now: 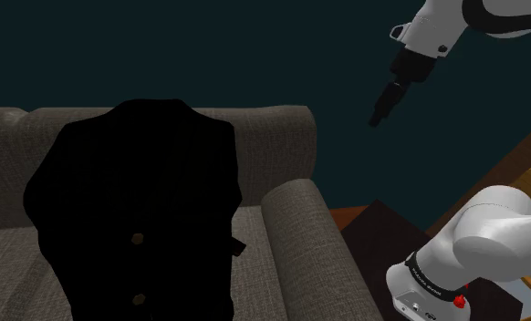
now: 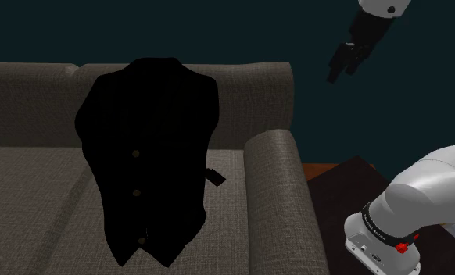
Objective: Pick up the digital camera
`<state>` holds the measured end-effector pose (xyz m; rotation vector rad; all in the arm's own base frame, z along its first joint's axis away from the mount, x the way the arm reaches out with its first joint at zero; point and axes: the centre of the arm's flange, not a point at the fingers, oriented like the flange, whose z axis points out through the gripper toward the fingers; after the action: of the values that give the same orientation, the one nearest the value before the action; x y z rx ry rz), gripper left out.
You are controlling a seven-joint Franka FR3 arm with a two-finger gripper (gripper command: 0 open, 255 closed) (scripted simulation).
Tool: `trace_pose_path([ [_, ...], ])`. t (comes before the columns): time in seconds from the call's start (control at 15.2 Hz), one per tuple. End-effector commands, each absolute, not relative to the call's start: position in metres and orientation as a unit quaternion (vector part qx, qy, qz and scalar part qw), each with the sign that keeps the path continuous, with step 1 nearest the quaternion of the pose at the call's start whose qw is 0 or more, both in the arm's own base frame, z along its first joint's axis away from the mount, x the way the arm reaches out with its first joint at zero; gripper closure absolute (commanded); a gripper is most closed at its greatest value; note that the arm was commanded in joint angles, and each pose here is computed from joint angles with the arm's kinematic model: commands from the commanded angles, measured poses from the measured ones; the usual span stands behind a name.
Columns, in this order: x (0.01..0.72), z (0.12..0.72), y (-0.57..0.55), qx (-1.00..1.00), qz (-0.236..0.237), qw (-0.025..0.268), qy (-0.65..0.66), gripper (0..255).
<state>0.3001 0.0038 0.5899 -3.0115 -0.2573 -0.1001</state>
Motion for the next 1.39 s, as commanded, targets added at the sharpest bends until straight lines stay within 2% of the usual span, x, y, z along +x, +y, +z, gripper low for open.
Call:
trace_pose_path([
  [0.0,0.300,0.590,0.004,-0.994,-0.033,0.059,-0.085,0],
  [1.32,0.372,0.388,0.150,-0.981,-0.044,0.088,-0.166,0],
])
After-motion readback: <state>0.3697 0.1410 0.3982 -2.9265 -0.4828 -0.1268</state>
